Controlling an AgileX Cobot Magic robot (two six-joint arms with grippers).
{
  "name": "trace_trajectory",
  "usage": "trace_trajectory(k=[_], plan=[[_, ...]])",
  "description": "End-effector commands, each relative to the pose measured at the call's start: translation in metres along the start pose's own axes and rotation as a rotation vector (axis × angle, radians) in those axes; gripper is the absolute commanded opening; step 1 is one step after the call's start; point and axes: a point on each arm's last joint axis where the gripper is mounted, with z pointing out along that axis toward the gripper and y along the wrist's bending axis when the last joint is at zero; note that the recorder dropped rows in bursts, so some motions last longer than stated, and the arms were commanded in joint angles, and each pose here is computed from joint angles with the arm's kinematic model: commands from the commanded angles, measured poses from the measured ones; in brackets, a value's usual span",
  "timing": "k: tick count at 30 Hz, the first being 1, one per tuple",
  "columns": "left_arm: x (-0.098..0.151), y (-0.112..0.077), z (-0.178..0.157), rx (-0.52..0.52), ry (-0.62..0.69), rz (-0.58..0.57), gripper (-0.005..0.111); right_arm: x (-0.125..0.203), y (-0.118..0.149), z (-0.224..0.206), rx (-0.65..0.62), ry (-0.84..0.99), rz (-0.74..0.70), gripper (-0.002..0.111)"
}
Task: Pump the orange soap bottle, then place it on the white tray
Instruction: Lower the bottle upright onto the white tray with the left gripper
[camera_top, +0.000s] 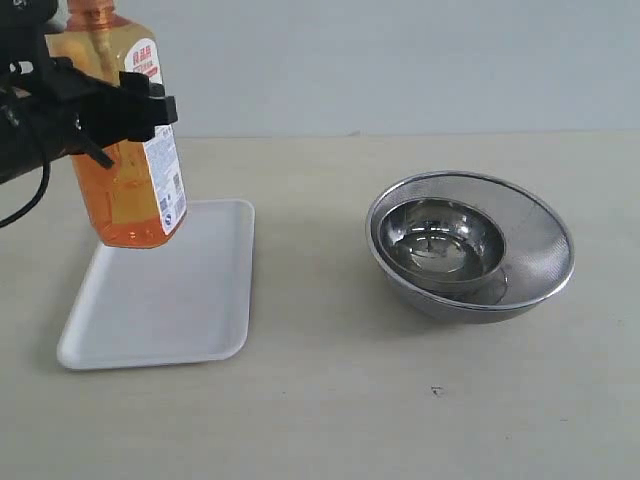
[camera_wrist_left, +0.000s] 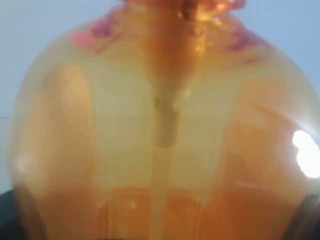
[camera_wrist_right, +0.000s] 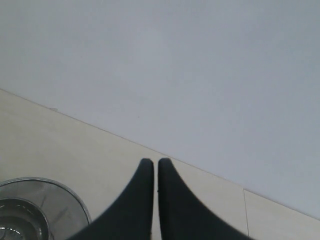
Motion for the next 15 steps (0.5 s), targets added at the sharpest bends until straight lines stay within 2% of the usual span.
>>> trace_trajectory(k=[1, 10, 15], plan=[[-0.002, 0.003, -0.01, 0.02, -0.135, -0.014, 0.005, -0.001, -0.001, -0.003, 0.007, -0.013, -0.004, 0.0], [0.017, 0.003, -0.019, 0.072, -0.189, 0.108, 0.005, -0.001, -0.001, -0.003, 0.007, -0.013, -0.004, 0.0], [0.021, 0.003, -0.02, 0.078, -0.169, 0.118, 0.005, -0.001, -0.002, -0.003, 0.007, -0.013, -0.002, 0.0]])
